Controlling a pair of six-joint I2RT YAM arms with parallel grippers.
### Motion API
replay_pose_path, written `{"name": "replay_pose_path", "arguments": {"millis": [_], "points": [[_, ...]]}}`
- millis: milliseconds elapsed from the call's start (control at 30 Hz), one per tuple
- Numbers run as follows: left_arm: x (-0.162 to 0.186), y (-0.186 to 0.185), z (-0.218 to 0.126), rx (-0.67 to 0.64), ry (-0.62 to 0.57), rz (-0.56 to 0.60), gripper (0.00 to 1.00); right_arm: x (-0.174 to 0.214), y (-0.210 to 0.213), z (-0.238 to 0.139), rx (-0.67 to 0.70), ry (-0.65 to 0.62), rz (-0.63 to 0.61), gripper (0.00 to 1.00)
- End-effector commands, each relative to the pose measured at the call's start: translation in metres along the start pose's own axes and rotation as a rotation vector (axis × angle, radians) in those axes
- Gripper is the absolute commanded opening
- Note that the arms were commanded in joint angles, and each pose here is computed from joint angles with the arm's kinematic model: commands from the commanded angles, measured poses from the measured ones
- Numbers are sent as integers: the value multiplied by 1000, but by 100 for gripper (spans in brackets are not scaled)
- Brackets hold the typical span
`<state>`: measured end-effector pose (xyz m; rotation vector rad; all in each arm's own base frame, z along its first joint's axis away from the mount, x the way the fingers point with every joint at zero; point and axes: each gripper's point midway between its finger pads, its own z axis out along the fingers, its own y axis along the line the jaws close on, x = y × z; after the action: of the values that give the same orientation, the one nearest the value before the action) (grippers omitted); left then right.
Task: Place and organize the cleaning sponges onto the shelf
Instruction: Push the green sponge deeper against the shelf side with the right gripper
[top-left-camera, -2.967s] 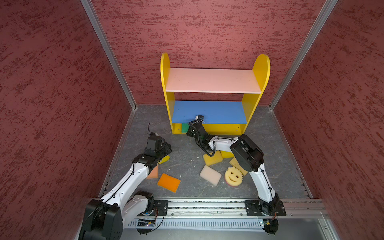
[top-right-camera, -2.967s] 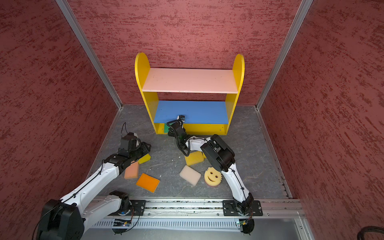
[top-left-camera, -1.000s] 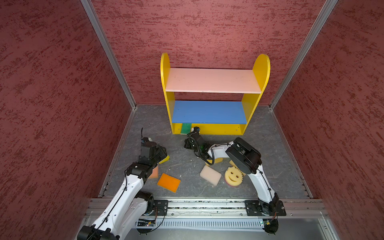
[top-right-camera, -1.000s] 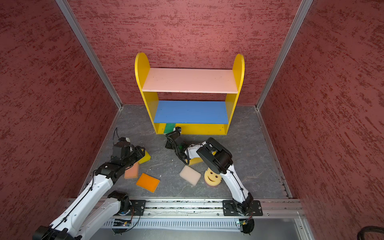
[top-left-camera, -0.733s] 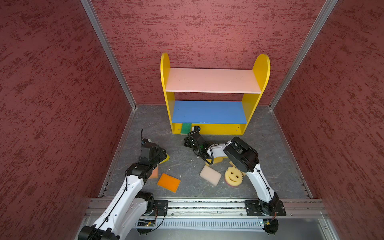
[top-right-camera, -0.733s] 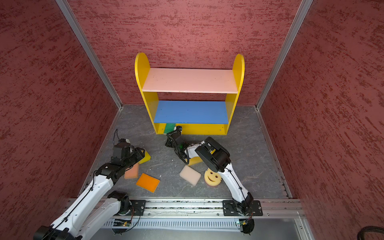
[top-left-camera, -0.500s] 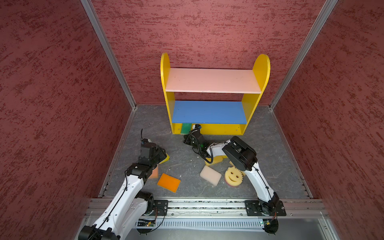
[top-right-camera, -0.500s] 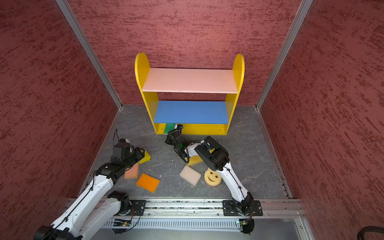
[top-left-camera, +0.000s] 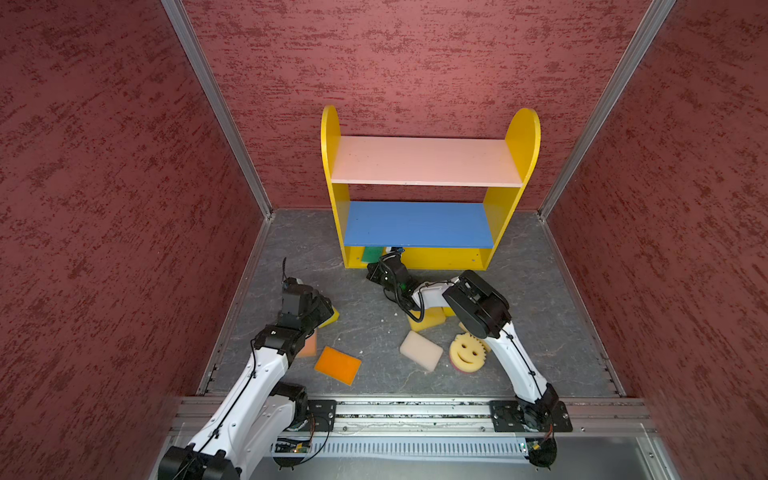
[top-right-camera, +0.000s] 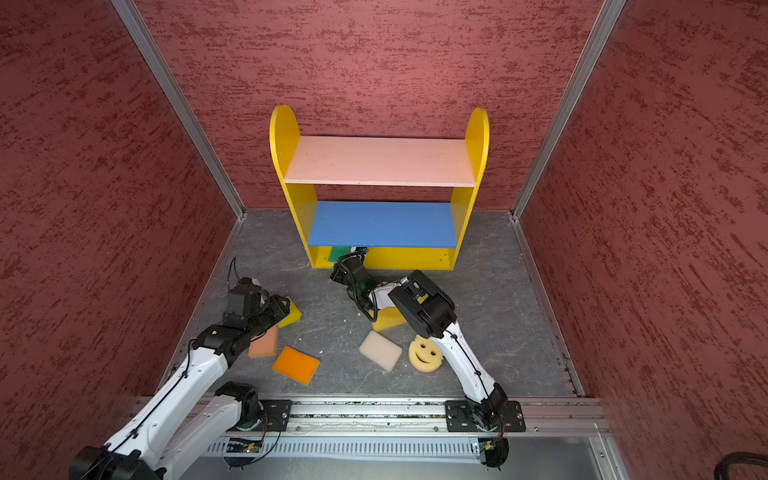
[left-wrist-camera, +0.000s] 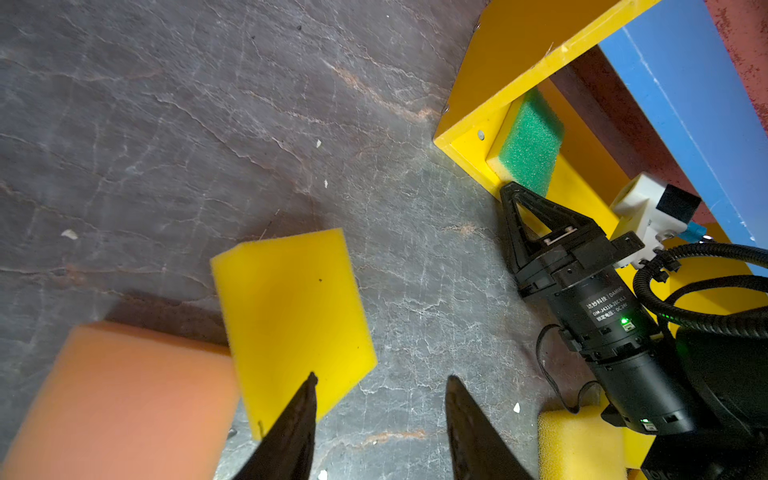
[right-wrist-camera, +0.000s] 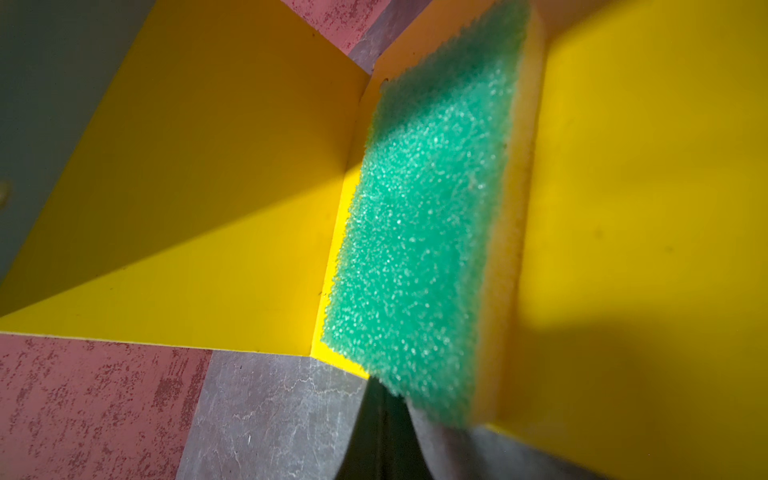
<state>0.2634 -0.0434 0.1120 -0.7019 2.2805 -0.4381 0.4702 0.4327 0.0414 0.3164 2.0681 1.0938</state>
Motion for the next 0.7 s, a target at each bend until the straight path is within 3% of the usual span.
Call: {"name": "replay_pose_path", "arguments": {"millis": [0, 667], "points": [[-4, -4, 0, 16, -10, 12, 51, 2, -18, 3, 47, 3, 32, 0], [-2, -5, 3, 24, 3, 6, 51, -12, -34, -11, 86, -47, 65, 0]]}}
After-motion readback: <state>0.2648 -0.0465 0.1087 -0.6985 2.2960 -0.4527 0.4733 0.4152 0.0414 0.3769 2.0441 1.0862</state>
